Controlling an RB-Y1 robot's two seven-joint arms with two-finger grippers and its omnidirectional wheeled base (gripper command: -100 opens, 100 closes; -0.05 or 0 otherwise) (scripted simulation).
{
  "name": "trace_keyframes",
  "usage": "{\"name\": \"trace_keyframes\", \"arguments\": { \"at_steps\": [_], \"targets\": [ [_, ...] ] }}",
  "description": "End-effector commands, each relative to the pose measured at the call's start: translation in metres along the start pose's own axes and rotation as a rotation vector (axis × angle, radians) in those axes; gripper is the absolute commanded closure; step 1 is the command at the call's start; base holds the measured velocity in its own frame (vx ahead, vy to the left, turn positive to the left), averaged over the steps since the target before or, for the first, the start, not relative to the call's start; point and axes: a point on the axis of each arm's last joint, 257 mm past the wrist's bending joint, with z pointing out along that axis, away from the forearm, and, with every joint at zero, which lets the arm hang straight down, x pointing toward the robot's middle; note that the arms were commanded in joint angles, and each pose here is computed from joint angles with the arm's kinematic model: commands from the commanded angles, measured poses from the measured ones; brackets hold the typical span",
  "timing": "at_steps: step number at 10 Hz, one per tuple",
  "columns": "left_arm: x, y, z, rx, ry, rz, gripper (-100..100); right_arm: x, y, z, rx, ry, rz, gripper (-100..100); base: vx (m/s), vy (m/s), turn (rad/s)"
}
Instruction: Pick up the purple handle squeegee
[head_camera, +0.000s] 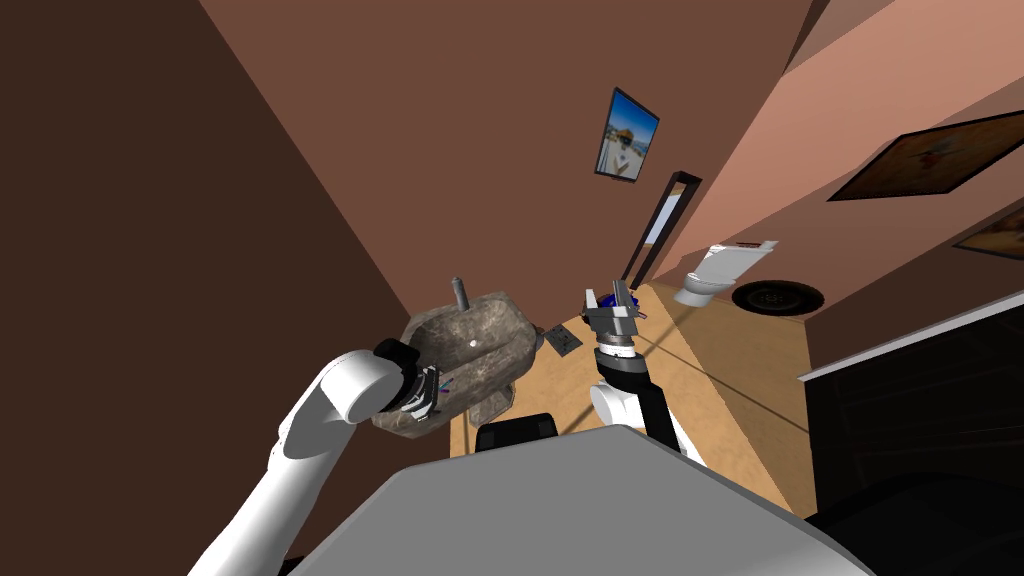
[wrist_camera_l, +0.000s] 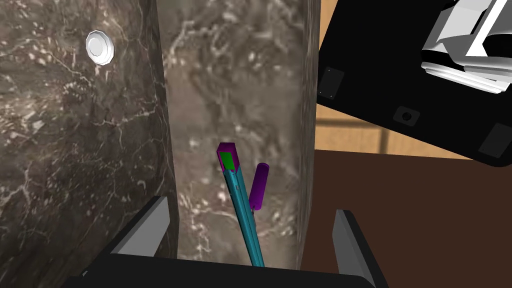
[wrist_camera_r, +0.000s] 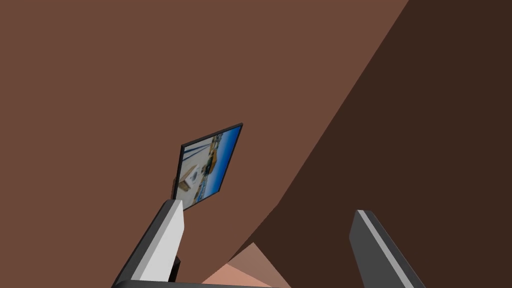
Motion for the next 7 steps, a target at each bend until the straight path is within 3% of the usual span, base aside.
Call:
{"name": "trace_keyframes", "arguments": {
  "at_steps": [1, 2, 5, 6, 7],
  "targets": [
    [0.0, 0.0, 0.0, 0.0, 0.0, 0.0, 0, 0.0, 0.0, 0.0, 0.0, 0.0, 0.0, 0, 0.0, 0.0, 0.0],
    [-0.002, -0.005, 0.008, 0.001, 0.001, -0.005, -100, 0.0, 0.0, 0.0, 0.0, 0.0, 0.0, 0, -0.014, -0.009, -0.031],
    [-0.006, -0.013, 0.024, 0.002, -0.002, -0.012, -100, 0.0, 0.0, 0.0, 0.0, 0.0, 0.0, 0, -0.033, -0.016, -0.032],
    [-0.007, -0.011, 0.02, 0.0, -0.002, -0.013, -100, 0.0, 0.0, 0.0, 0.0, 0.0, 0.0, 0, -0.016, -0.006, -0.005],
    [-0.008, -0.012, 0.02, 0.002, -0.001, -0.011, 100, 0.0, 0.0, 0.0, 0.0, 0.0, 0.0, 0, 0.0, 0.0, 0.0]
  ]
}}
